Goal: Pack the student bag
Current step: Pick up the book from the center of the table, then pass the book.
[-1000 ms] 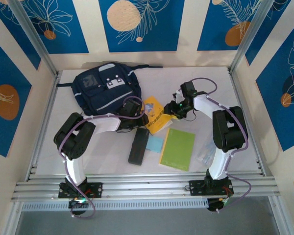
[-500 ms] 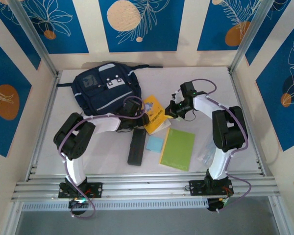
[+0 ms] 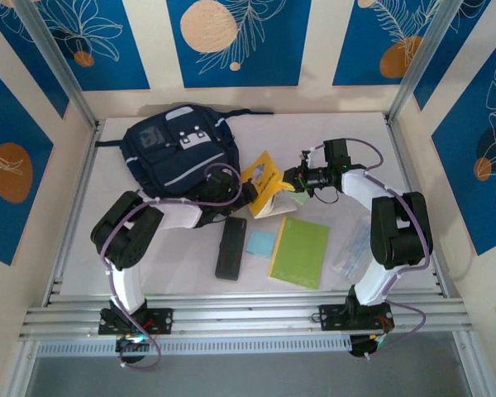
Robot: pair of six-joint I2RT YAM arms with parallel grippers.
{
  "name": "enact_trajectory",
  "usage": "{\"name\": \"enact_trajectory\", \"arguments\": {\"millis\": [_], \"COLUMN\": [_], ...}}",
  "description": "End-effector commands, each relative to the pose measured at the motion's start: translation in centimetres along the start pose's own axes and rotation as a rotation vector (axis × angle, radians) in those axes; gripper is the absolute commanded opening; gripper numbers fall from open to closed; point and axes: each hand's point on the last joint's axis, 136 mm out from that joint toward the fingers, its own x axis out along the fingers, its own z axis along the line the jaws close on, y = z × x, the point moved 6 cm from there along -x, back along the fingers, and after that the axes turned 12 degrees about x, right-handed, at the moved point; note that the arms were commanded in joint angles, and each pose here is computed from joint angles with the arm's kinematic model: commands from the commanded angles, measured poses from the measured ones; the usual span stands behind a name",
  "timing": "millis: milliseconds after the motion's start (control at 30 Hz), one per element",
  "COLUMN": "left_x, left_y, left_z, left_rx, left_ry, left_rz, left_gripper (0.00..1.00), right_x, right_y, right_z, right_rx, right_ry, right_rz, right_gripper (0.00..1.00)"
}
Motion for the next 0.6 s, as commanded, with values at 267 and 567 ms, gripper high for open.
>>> {"name": "enact_trajectory", "arguments": {"millis": [267,567], "left_x": [1.7,0.1], "left_y": [1.4,0.2], "left_z": [-1.3,-2.8], "left_rx": [-0.152,-0.100], "left_ry": [0.157,0.186], "left_rz": [-0.051,-0.104], "left_gripper": [0.78,0.35], "right_x": [0.7,-0.7], "right_y": [2.2,2.0], "right_z": [-2.1,-4.2], "right_rx": [0.127,0.164], "right_ry": [-0.185,-0.121], "right_rz": [0.131,0.048], "right_gripper": [0.00,0.00]}}
